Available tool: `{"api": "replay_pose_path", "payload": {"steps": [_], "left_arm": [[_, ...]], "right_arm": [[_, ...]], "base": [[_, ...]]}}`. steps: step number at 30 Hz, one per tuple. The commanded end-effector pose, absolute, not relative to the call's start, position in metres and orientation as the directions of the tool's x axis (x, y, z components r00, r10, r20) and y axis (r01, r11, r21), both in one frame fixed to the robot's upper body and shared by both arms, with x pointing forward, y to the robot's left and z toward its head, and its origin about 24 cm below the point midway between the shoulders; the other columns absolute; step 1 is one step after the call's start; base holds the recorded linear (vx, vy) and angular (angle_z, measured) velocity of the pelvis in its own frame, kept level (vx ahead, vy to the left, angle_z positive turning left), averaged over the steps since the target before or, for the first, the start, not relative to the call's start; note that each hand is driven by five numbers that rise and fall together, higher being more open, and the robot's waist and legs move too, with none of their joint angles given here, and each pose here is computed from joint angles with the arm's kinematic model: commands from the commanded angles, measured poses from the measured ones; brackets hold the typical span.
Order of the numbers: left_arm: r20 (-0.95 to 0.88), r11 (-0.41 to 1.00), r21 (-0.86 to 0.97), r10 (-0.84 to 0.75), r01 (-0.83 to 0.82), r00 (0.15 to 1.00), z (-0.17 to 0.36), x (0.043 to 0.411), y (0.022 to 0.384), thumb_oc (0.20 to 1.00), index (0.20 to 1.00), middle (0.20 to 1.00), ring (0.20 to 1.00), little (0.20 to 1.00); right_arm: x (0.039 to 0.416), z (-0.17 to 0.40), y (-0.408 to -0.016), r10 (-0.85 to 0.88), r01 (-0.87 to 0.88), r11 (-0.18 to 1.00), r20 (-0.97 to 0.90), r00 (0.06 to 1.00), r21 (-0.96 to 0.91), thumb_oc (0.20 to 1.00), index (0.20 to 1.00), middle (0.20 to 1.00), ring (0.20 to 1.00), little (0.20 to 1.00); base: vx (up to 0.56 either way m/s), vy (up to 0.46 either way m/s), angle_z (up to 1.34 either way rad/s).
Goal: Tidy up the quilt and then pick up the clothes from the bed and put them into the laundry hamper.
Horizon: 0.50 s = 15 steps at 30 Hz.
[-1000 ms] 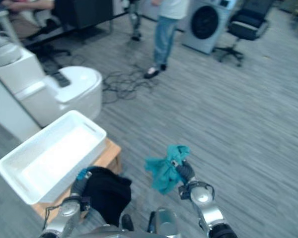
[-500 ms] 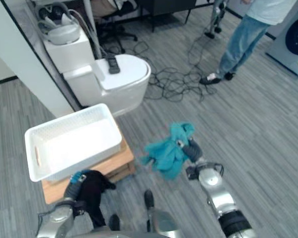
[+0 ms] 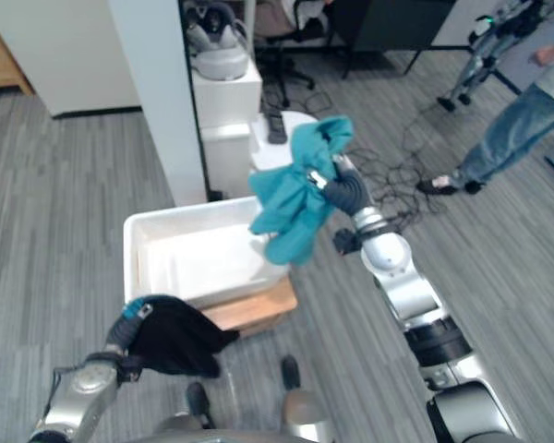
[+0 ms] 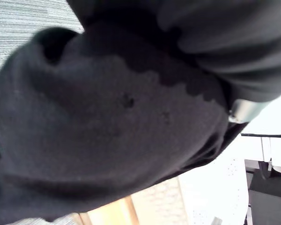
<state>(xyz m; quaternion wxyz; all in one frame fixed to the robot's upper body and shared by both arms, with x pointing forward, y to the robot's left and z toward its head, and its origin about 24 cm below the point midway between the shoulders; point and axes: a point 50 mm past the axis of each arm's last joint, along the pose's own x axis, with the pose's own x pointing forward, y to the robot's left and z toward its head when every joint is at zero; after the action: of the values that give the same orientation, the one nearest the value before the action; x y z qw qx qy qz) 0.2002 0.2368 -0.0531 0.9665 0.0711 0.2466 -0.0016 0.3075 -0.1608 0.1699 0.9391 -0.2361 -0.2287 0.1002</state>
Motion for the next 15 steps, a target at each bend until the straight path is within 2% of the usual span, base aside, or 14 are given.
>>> {"api": "replay_pose_path", "payload": {"steps": [1,6,15], "left_arm": [[-0.309,0.992,0.124,0.020,0.020,0.951,-0.023,0.222,0.240,0.200,0.200,0.200,0.200,0.200],[-0.215,0.998,0.056,0.000,0.013,0.977,-0.002,0.220,0.238,0.200,0.200,0.200,0.200,0.200],[0.083,0.995,0.091,0.026,-0.033,0.996,0.066,0.239,0.247,0.200,0.200,0.200,0.200,0.200]], "right_arm": [[0.321,0.230,-0.146,0.318,0.030,0.853,0.564,0.762,-0.522,0.200,0.200,0.200,0.200,0.200],[0.331,0.226,-0.133,0.367,-0.015,0.818,0.501,0.784,-0.575,0.200,0.200,0.200,0.200,0.200],[0.336,0.148,-0.117,0.396,-0.206,0.800,0.238,0.887,-0.563,0.200,0.200,0.200,0.200,0.200]], "base": [[0.07,-0.075,0.44],[0.06,-0.057,0.09],[0.01,-0.083,0.14]]}}
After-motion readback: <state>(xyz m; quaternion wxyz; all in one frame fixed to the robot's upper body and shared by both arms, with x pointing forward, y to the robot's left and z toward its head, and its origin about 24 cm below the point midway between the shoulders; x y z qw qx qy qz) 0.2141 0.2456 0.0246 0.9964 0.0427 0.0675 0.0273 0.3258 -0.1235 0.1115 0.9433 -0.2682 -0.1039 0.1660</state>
